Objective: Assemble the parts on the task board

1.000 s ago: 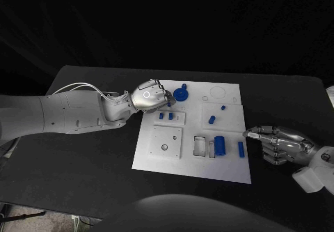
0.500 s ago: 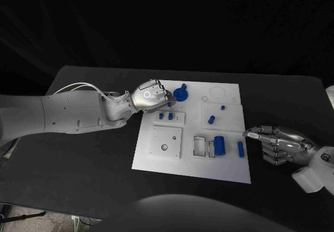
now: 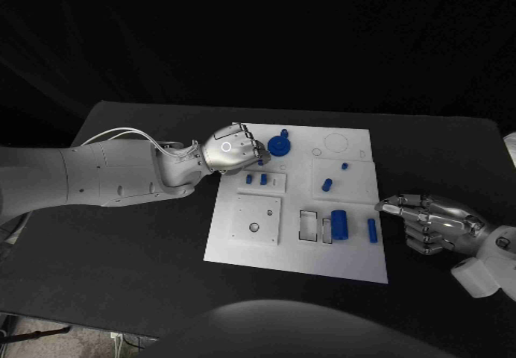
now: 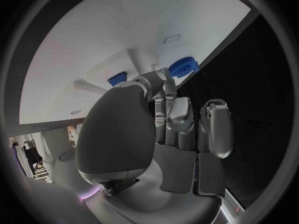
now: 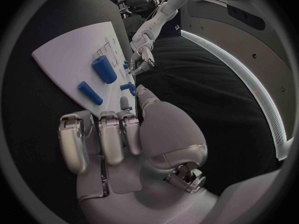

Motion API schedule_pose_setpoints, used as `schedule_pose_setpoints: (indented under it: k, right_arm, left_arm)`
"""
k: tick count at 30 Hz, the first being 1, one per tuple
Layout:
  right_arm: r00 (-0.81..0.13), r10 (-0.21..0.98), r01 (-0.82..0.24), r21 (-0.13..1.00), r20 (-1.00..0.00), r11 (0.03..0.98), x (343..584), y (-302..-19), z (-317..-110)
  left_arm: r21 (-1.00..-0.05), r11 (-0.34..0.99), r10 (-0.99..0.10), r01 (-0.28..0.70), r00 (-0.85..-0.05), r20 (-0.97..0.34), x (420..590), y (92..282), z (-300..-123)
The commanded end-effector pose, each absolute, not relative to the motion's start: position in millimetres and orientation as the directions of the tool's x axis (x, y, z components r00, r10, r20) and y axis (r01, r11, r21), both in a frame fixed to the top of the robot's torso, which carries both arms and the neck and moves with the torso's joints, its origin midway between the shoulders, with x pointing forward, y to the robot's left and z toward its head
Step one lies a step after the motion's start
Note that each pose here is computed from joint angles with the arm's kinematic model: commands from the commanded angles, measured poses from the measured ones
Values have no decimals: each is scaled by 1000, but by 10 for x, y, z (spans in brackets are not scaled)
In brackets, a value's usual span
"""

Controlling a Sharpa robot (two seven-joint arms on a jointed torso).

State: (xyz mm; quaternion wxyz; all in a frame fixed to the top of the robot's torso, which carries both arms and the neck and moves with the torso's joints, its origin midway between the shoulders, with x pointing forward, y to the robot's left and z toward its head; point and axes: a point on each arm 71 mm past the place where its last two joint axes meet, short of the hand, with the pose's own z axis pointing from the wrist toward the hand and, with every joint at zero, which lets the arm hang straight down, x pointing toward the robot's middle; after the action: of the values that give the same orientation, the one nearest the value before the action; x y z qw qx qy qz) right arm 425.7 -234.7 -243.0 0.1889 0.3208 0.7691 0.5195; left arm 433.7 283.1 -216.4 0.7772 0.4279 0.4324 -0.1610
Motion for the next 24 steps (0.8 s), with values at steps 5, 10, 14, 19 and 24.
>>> schedule_pose_setpoints:
  k: [5,10,14,19,24]
  right_arm:
    - [-733,678,290,924,47,250,4248,-2329,-2432]
    - [-734,677,291,923,48,250,4246,-2324,-2437]
    - [-734,677,292,923,49,250,4245,-2326,-2441]
    - [-735,677,293,923,50,251,4242,-2325,-2446]
    - [-735,677,294,922,50,251,4240,-2325,-2449]
  left_arm:
    - [534,544,77,647,595,-800,4287,2813,-2159]
    - [537,536,78,652,595,-800,4282,2813,-2164]
    - [538,534,79,652,595,-800,4282,2816,-2165]
    - [537,537,80,650,595,-800,4285,2820,-2165]
    - [535,545,82,645,594,-800,4295,2824,-2166]
